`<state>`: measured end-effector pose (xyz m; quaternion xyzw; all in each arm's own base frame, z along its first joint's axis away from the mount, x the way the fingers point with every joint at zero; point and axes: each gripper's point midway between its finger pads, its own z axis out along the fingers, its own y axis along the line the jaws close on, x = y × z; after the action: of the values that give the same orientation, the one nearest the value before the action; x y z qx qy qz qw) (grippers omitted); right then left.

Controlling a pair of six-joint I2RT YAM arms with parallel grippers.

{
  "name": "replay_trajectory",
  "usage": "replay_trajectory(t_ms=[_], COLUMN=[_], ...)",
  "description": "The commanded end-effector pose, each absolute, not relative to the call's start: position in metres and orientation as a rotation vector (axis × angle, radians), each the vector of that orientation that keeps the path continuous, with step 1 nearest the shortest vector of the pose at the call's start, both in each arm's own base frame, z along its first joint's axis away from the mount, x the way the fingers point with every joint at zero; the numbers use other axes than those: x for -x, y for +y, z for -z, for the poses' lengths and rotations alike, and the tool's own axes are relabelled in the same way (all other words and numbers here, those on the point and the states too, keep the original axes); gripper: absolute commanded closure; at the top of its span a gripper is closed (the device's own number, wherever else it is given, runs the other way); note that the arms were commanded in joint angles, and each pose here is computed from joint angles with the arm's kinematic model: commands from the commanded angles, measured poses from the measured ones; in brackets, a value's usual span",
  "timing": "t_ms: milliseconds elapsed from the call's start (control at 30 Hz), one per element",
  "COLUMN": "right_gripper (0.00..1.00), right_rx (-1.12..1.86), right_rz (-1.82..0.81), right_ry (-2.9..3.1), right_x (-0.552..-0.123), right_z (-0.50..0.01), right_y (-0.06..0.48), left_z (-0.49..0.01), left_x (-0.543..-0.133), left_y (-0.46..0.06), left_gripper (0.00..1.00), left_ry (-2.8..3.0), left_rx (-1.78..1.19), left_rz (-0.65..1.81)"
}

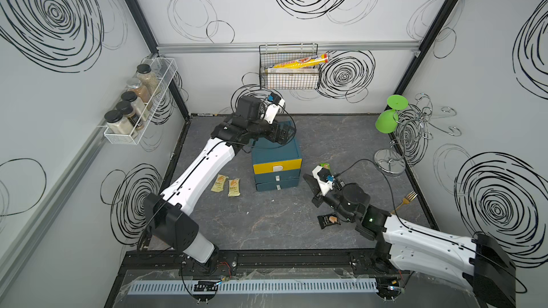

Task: Take the cookies out of the drawer
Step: Reset both arms

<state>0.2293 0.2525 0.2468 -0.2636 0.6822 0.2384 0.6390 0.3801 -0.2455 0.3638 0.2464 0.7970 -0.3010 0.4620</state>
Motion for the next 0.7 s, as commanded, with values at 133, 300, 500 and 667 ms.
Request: replay_trajectory(t_ms=[133, 300, 500, 667], right_gripper=[0.05, 0.0, 0.0, 0.0], right_rx=[0.202, -0.037, -0.196, -0.303], right_rz=[-0.228, -0.13, 0.008, 0.058], right_ry=[1.642, 1.578, 1.615, 1.591], right_x=[-0.304, -0.334, -0.359, -0.356], right_z=[-0.272, -0.289, -0.253, -0.208], right_y=[0.136, 0.06, 0.008, -0.026], left_z=[-0.446, -0.388, -0.314, -0.258], left_x=[-0.356, -0.364, -0.356, -0.354], left_y=[-0.122, -0.021, 0.029, 0.045], left_gripper=[0.01, 0.01, 0.01, 0.01], left_ry=[1.579, 1.628, 1.578, 1.566], left_rx=[-0.106, 0.244, 0.352, 0.359], left_rz=[0.532, 0.231, -0.004, -0.039])
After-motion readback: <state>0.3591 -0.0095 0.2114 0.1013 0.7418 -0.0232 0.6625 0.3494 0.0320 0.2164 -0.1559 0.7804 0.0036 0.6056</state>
